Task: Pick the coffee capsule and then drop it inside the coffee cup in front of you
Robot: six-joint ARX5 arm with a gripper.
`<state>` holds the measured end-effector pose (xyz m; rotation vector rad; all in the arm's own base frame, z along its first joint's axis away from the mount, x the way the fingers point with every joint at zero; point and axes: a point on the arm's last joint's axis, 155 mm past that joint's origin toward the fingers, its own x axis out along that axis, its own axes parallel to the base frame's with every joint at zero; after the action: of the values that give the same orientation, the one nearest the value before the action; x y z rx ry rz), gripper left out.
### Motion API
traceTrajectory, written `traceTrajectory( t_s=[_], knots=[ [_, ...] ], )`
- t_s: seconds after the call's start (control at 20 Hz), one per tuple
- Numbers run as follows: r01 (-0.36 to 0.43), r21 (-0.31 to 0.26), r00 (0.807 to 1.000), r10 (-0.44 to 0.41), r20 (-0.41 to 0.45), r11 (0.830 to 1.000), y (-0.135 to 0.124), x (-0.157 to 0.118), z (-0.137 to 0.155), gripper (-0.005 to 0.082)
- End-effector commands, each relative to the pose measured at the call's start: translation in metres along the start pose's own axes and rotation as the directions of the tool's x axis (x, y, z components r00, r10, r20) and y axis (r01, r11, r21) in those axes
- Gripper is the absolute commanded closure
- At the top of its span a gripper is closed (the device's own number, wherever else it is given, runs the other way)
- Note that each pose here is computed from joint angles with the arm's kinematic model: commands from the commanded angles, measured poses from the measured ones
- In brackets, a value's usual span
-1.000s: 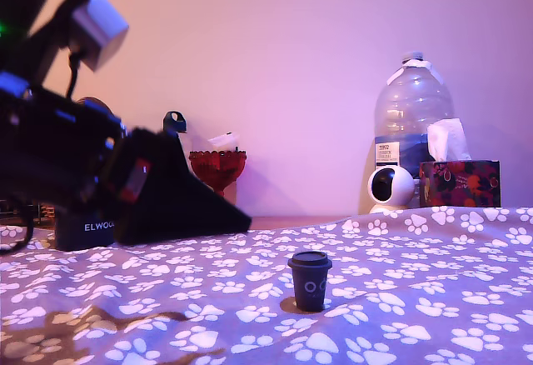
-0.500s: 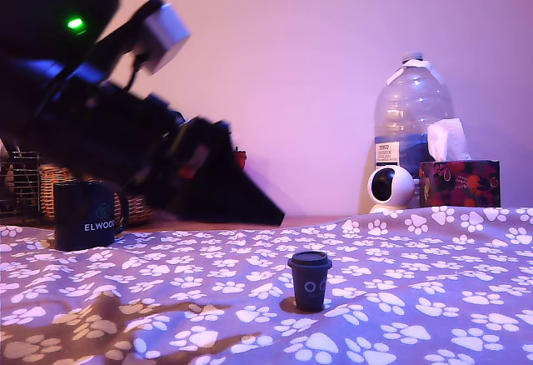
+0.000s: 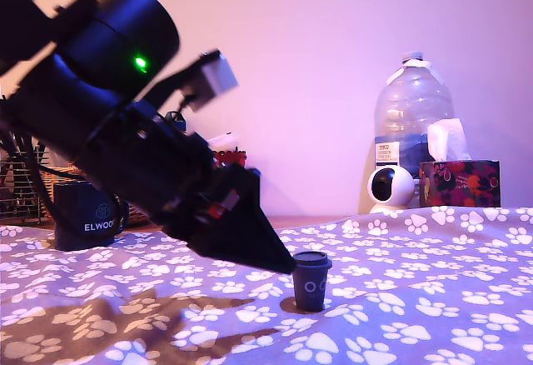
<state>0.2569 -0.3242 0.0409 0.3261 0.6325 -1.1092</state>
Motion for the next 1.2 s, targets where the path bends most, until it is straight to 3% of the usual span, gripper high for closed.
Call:
traceTrajectory(
  t_s=[0.0,0.85,1.15],
  knots=[
    [0.004,0.031,1.0,-0.004,0.008,1.0,0.001,0.004,0.012,0.0235],
    [0.013,0.037,0.999,-0.011,-0.05,0.999,0.007,0.019,0.018,0.0235],
    [0.05,0.031,0.995,-0.047,-0.085,0.998,0.001,0.035,0.009,0.0235]
  ],
)
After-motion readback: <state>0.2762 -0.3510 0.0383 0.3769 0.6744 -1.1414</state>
